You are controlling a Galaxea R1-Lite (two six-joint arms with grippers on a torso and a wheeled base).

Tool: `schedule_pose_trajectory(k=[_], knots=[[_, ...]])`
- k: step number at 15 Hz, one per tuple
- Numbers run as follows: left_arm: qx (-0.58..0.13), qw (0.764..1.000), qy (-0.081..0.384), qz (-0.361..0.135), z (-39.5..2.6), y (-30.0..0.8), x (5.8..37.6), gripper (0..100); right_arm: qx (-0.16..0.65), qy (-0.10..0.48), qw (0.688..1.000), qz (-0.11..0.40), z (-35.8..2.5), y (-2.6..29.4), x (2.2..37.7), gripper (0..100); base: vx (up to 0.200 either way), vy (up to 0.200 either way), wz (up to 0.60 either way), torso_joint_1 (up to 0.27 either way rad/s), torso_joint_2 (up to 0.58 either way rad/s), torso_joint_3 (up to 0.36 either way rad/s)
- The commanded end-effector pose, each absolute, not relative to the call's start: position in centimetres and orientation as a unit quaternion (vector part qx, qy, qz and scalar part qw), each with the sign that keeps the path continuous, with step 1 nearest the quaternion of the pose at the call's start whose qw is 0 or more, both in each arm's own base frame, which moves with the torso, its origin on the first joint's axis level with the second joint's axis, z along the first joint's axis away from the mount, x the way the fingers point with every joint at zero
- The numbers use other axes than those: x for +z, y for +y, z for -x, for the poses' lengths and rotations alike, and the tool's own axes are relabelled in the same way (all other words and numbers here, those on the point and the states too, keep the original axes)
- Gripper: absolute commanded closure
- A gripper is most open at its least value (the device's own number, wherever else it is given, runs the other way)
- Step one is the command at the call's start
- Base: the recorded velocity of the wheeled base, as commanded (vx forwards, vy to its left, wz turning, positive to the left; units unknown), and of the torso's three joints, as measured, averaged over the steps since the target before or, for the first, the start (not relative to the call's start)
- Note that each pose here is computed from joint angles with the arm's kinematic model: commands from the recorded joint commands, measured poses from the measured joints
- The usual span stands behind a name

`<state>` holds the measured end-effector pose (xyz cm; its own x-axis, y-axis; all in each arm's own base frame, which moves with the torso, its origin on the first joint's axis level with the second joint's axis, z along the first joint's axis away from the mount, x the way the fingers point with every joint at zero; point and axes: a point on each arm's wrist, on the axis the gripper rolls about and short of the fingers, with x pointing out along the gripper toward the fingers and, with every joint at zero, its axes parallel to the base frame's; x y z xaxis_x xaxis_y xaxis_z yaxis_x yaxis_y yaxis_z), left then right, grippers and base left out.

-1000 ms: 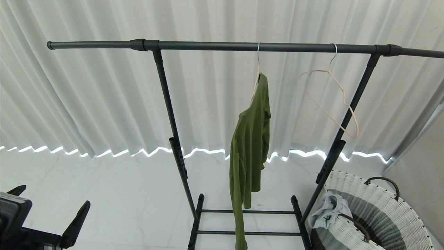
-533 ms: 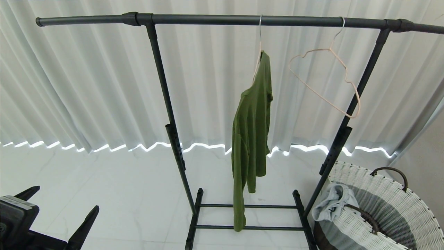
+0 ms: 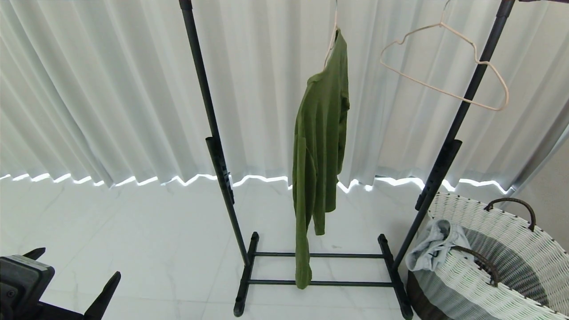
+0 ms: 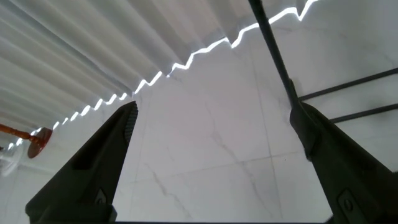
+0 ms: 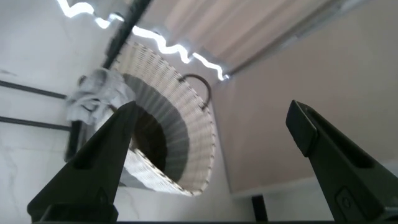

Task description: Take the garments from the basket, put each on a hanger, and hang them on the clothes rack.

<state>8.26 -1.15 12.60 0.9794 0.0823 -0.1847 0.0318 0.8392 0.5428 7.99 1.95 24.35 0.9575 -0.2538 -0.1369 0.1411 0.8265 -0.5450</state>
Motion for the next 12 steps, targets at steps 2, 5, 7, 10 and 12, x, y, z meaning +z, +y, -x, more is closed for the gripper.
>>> schedule_pose_trajectory(k=[2,5,7,10,12], knots=[[0.021,0.953,0.103,-0.283,-8.29,-1.02,12.61,0,-0.078,0.092,0.954,0.274,-8.13,2.12,24.43,0,0.0,0.0,0.0,-0.078,0.23,0.146],[0.021,0.953,0.101,-0.285,-8.29,-1.02,12.66,0,-0.073,0.095,0.953,0.277,-8.34,2.23,24.33,0,0.0,0.0,0.0,-0.015,0.05,0.034],[0.021,0.953,0.101,-0.285,-8.29,-1.02,12.66,0,-0.072,0.098,0.953,0.278,-8.48,2.29,24.27,0,0.0,-0.1,0.0,0.001,0.0,0.004],[0.021,0.953,0.1,-0.285,-8.27,-1.02,12.68,0,-0.071,0.099,0.953,0.279,-8.51,2.31,24.24,0,0.0,-0.2,0.0,-0.002,0.0,0.004],[0.021,0.953,0.099,-0.284,-8.27,-1.02,12.73,0,-0.071,0.099,0.953,0.279,-8.48,2.29,24.21,0,0.0,-0.2,0.0,0.007,0.01,0.005]])
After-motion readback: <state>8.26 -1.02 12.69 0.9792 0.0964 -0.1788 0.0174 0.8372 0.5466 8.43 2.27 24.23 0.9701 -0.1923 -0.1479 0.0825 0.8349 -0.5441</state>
